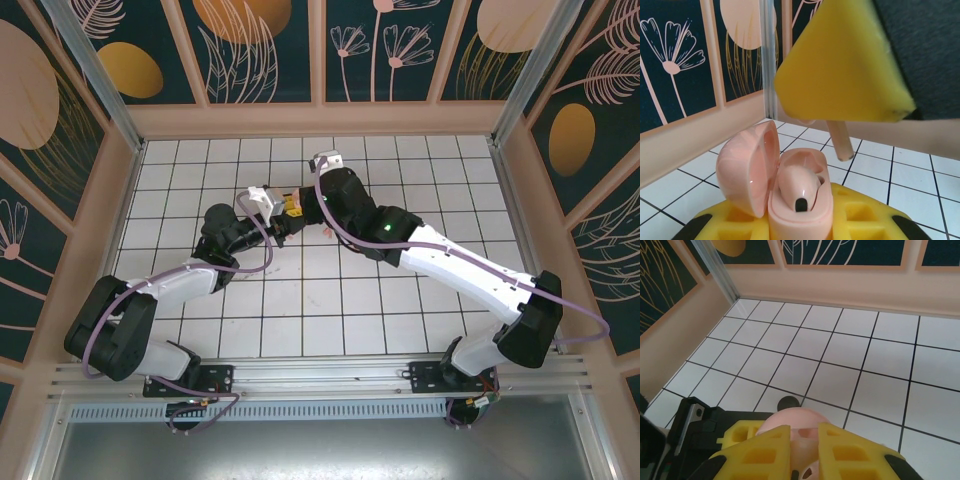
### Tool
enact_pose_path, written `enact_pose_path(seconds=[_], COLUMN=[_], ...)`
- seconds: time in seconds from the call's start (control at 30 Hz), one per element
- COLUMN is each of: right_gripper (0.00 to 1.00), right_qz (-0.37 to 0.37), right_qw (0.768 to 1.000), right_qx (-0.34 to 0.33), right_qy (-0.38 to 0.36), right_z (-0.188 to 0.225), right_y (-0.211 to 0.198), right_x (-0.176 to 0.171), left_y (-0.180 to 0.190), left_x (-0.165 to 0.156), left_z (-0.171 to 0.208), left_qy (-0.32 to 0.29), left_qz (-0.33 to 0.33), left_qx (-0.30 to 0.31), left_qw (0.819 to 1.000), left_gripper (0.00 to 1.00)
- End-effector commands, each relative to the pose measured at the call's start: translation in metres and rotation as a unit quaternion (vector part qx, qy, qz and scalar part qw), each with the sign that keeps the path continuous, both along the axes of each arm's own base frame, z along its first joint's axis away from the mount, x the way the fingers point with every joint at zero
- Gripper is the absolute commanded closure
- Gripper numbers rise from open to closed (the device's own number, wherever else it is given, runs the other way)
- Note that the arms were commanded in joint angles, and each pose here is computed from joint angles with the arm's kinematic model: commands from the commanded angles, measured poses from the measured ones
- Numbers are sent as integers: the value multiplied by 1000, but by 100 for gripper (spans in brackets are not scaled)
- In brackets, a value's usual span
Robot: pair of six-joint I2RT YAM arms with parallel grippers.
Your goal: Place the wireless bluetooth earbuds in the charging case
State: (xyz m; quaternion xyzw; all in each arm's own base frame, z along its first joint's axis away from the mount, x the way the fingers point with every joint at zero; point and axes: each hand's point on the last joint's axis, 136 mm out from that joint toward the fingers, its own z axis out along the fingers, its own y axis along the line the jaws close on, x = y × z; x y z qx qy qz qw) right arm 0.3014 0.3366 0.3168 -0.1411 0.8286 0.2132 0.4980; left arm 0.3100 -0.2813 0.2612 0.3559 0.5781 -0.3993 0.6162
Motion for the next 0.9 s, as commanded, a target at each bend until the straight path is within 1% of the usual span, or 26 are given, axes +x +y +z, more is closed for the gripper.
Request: enact_pose_path(seconds=[0.0, 0.4, 0.7, 0.87], right_gripper=[83, 84, 85, 85], right_qz=[-15, -24, -31, -19], right_qw=[999, 999, 999, 1000], right_qx=[18, 23, 3, -10], right_qy=[-23, -18, -10, -11], right_z=[15, 7, -12, -20], right_y=[-6, -8, -12, -10], right_x=[2, 9, 8, 0], left_y=[-4, -6, -3, -1], left_x=[-8, -16, -19, -17], left_z=[23, 33, 43, 48], left_qy=[-24, -35, -47, -50], left_qz=[-21, -35, -32, -22], left_qx=[-16, -23, -36, -44], left_qw=[999, 999, 998, 998], left_gripper=[100, 100, 100, 100])
